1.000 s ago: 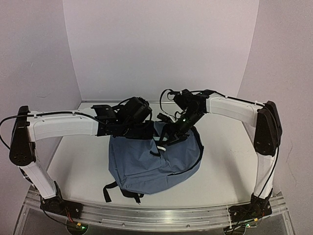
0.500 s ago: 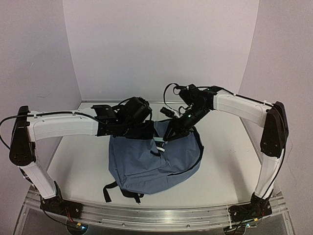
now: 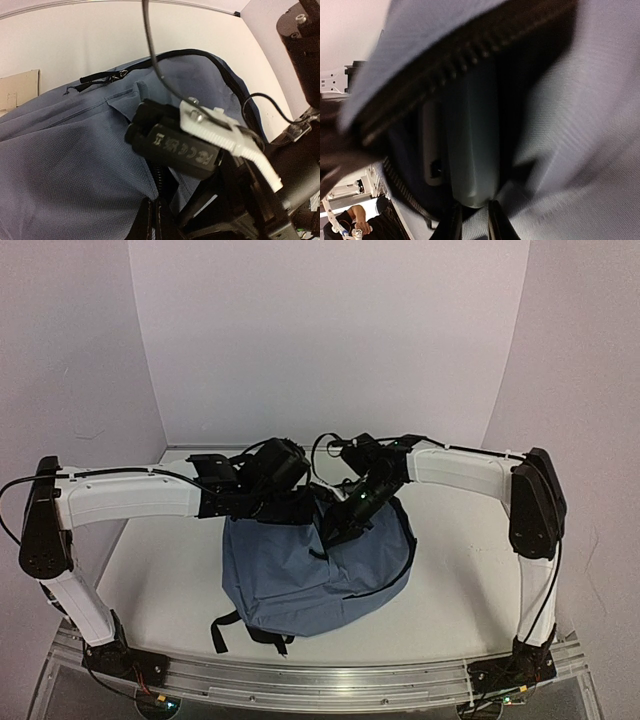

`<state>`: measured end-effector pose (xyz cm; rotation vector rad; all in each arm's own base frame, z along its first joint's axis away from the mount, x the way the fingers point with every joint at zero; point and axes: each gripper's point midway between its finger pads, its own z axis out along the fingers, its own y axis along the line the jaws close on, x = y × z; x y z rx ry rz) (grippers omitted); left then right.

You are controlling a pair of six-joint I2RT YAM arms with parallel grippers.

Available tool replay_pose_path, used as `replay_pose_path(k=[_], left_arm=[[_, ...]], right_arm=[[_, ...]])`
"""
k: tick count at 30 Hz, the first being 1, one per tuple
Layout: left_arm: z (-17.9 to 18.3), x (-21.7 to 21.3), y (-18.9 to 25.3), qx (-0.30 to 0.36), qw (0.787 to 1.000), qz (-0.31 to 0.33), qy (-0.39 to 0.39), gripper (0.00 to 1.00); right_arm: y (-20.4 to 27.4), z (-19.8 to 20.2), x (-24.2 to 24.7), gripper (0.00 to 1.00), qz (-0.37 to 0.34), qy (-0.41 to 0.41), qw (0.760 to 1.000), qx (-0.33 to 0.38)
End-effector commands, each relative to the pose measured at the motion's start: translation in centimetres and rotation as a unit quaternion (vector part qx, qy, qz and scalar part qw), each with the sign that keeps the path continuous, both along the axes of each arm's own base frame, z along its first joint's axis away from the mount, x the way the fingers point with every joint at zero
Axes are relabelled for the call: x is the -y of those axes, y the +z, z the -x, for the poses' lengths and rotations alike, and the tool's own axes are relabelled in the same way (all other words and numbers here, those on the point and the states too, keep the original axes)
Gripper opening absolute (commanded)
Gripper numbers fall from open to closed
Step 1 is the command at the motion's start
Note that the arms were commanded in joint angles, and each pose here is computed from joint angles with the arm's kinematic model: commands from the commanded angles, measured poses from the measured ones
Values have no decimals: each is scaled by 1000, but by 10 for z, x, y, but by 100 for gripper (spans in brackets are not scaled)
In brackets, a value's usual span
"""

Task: Pack the student bag
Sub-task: Place the stationery in the student bag, then move the student bag to the center of the board.

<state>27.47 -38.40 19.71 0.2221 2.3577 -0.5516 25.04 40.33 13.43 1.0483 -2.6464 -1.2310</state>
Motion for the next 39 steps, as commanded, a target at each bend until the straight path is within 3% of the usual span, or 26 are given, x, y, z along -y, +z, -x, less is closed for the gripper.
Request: replay_pose_path(k=[1,6,14,18,24,27,30,34,39], left_arm=[[-2,12,42,21,997,79,-1,0],[-5,1,38,3,995,103,13,0],[-5,-5,23,-32,993,115,10,1],[-9,-11,3,-66,993,98,29,8],[-12,2,-27,-115,991,69,2,31],[-14,4,-8,-92,992,82,-14,53],[-30,-12,23,-58,994,94,-1,67],[-66,-52,46,-30,995,87,49,76],[-103,-104,32,-40,991,49,116,86]], right_arm=[[22,5,-26,14,-50,4,999,3],[40,6,-24,17,-86,-6,996,27],[49,-24,11,36,-81,-58,993,57],[52,-41,36,39,-74,-89,991,72],[57,-59,60,48,-56,-125,985,105],[51,-66,72,55,-36,-141,982,121],[40,-70,84,57,-11,-154,979,132],[23,-73,98,58,23,-169,976,133],[2,-79,125,59,75,-189,968,146]])
